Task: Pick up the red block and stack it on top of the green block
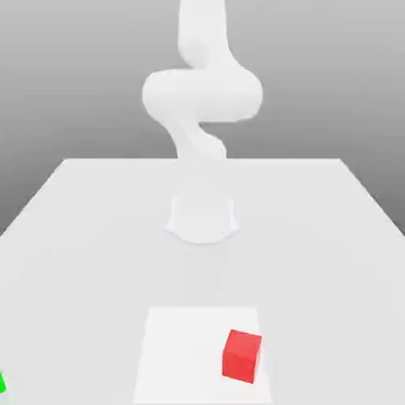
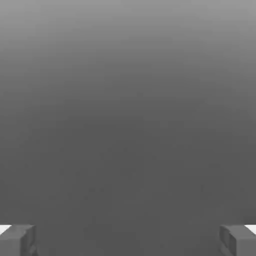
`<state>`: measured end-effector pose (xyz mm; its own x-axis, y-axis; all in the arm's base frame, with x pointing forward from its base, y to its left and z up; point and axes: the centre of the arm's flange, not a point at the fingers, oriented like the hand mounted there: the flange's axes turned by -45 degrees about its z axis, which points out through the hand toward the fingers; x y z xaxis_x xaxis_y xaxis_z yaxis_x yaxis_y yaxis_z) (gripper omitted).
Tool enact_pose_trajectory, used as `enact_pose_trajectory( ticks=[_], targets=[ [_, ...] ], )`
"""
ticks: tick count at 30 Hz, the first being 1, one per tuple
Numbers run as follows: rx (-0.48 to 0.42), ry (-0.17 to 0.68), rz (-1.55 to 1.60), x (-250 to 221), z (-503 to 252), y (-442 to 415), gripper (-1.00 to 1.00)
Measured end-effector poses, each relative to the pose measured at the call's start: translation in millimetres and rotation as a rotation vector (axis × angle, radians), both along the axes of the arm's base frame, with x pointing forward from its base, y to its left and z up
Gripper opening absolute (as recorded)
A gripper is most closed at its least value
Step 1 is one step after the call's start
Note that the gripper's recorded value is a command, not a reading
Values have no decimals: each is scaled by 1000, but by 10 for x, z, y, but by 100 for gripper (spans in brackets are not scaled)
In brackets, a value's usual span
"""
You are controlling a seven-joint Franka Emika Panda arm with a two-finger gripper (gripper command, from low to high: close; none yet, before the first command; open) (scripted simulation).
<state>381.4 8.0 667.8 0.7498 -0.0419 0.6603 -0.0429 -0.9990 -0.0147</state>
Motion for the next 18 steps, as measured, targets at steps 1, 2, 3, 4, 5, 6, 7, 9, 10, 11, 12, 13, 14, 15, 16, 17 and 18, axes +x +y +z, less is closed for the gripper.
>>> enact_pose_trajectory(
  ticks=[1,2,3,4,5,6,7,9,10,11,12,13,14,15,16,17,18],
  targets=[
    [3,34,-14,136,-195,30,0],
    [6,66,-26,258,-387,58,0],
    [9,97,-39,367,-580,83,0],
    [12,128,-51,467,-776,106,0],
    [15,159,-63,556,-973,129,0],
    [19,190,-75,636,-1173,150,0],
    [23,220,-86,707,-1375,170,0],
    [31,281,-109,819,-1785,209,0],
    [35,311,-120,861,-1991,228,0],
    [40,342,-131,894,-2198,247,0],
    [44,372,-142,917,-2405,266,0],
    [49,403,-153,930,-2611,285,0],
    [55,433,-164,934,-2816,305,0],
    [60,463,-175,929,-3020,325,0],
    [66,494,-185,915,-3222,346,0],
    [72,524,-195,891,-3421,371,0],
    [78,555,-204,858,-3618,401,0]
  ],
)
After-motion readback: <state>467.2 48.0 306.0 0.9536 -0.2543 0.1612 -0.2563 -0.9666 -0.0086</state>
